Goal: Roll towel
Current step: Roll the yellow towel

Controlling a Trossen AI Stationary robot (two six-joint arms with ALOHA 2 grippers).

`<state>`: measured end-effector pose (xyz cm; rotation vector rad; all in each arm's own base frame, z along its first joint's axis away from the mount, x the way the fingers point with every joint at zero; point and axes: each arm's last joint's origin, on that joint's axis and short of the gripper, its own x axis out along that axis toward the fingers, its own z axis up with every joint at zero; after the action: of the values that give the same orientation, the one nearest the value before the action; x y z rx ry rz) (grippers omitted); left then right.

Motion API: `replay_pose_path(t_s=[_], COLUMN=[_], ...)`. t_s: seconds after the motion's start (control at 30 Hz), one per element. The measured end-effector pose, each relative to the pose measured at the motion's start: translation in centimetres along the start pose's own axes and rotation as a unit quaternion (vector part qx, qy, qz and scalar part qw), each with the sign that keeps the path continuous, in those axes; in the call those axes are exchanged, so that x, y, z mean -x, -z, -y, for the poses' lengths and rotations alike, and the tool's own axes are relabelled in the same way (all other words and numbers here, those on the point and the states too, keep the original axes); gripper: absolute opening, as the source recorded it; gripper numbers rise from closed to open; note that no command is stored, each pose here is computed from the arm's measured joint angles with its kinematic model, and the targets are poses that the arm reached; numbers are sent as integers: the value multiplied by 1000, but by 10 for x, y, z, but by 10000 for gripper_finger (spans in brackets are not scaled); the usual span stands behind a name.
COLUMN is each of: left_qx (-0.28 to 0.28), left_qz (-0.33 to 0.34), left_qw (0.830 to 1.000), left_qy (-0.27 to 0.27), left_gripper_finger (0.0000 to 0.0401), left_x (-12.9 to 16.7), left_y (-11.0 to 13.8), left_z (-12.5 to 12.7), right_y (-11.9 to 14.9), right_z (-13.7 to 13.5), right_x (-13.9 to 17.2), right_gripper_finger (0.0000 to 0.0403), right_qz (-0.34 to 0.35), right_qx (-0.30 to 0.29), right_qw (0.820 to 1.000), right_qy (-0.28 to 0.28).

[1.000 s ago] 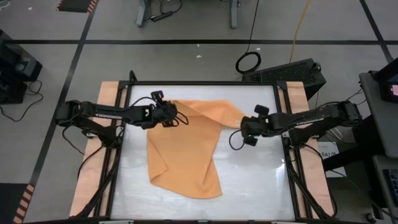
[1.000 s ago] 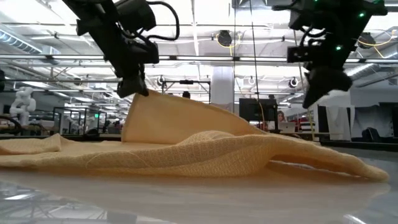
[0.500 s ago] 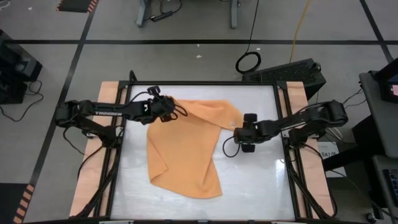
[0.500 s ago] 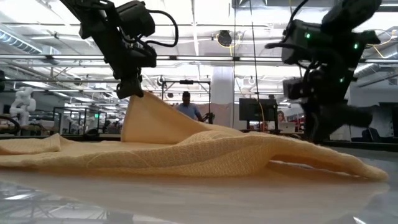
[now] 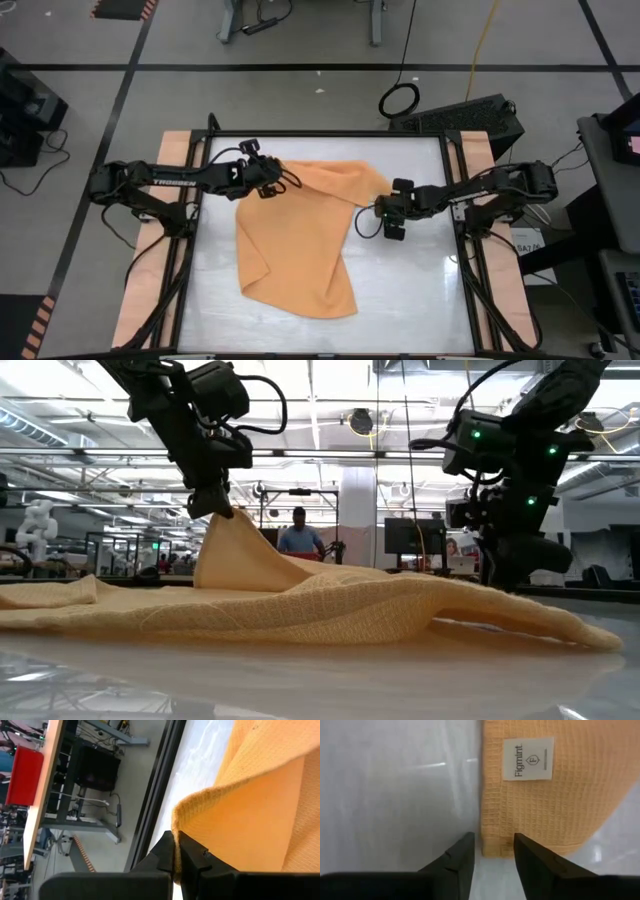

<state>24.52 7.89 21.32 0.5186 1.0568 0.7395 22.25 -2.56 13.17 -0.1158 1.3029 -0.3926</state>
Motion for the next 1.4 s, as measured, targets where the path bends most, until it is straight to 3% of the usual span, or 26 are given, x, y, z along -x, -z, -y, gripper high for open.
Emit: replay_pose_path(t_s=[0.13,0.3,0.43,0.63,0.83,0.97,1.03,1.4], left_qx=[0,4,2,2,46,75,85,80], left_qz=[1,3,4,10,27,17,7,-28], left_qw=[1000,1000,1000,998,993,990,991,996], left_qy=[2,8,8,-63,-109,-116,-108,-3], left_gripper_finger=[10,10,10,10,10,10,10,10], left_x=[0,0,1,17,36,36,33,5], left_y=[0,0,-1,-2,2,7,10,13], left_z=[0,1,2,-5,-24,-32,-33,-18], right_y=[0,-1,-7,-31,-53,-52,-52,-50], right_z=[9,11,12,17,31,43,50,80], right_x=[-3,-4,3,42,69,61,54,-1], right_gripper_finger=[86,11,6,2,1,1,1,1], right_qz=[-9,-8,7,122,257,239,222,145], right_qx=[-24,-15,-9,-25,-83,-111,-125,-223], right_qw=[999,999,999,991,962,964,967,957], right_qy=[-33,-45,-38,-48,-37,24,29,-119])
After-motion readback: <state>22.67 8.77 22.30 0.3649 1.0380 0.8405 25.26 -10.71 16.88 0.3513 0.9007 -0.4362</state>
